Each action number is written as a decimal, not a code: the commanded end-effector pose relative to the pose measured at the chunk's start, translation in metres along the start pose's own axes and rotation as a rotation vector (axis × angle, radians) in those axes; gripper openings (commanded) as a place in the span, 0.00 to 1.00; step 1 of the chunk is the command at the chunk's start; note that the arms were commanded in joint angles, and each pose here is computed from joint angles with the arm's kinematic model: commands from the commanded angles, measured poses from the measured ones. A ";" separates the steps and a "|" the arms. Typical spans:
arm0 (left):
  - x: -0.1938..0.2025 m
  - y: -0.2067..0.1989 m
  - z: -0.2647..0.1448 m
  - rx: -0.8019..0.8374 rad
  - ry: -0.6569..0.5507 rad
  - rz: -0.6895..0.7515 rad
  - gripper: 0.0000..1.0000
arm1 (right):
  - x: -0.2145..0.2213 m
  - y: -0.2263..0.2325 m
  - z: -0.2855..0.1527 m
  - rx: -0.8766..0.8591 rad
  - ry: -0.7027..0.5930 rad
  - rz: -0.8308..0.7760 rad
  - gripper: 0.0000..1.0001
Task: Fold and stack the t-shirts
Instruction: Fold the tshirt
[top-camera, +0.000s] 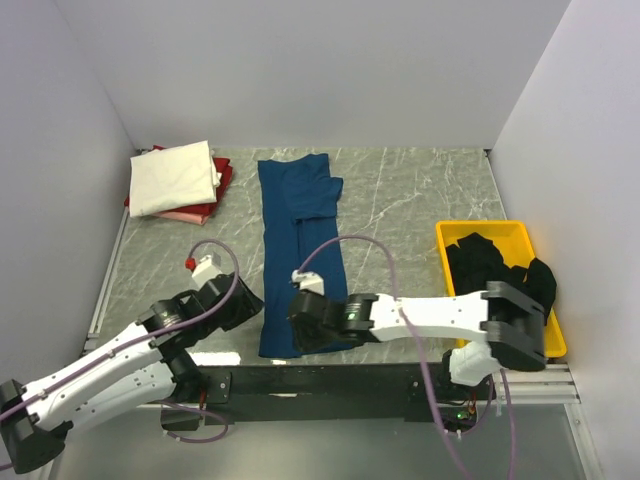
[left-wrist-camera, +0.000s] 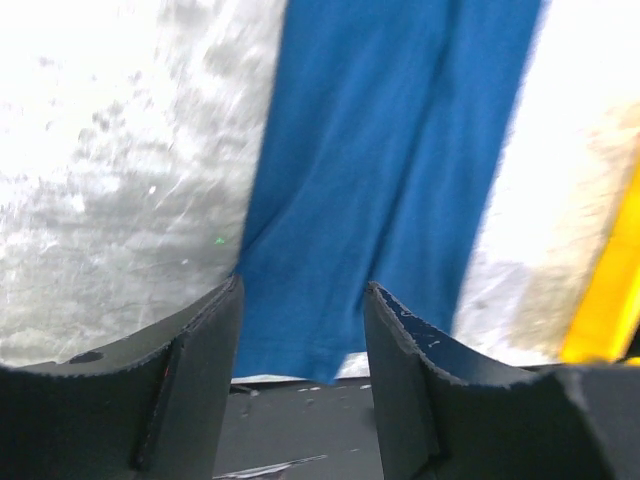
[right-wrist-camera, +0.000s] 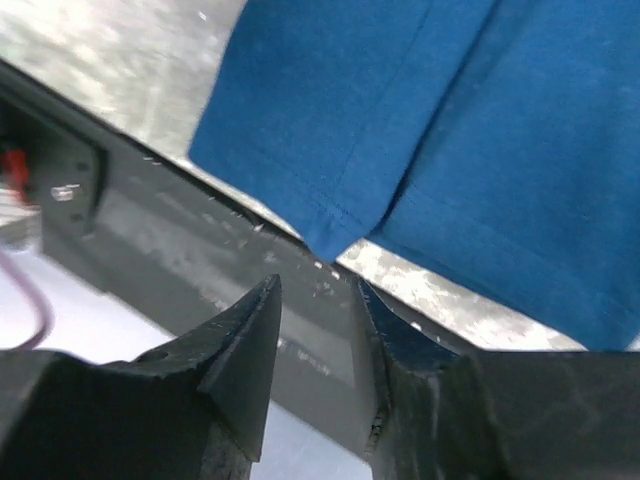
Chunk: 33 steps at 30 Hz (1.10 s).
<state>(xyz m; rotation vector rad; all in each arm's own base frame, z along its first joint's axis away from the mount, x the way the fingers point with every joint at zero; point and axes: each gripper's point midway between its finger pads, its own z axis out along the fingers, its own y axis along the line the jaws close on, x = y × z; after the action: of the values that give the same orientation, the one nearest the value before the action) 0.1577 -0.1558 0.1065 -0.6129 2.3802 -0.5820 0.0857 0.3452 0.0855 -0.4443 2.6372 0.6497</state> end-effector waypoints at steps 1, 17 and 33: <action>-0.028 -0.013 -0.020 0.032 -0.102 -0.022 0.57 | -0.002 0.001 0.010 0.093 -0.032 -0.068 0.42; -0.013 -0.007 -0.007 0.059 -0.066 -0.023 0.57 | 0.015 -0.005 0.049 0.206 0.001 -0.098 0.46; 0.021 0.007 0.018 -0.001 0.065 0.046 0.57 | 0.038 -0.015 0.033 0.110 0.034 -0.022 0.00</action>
<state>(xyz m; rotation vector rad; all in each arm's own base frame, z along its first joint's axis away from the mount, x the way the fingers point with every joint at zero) 0.1530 -0.1579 0.0803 -0.5878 2.4373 -0.5496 0.0708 0.3355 0.0186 -0.5018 2.7000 0.3839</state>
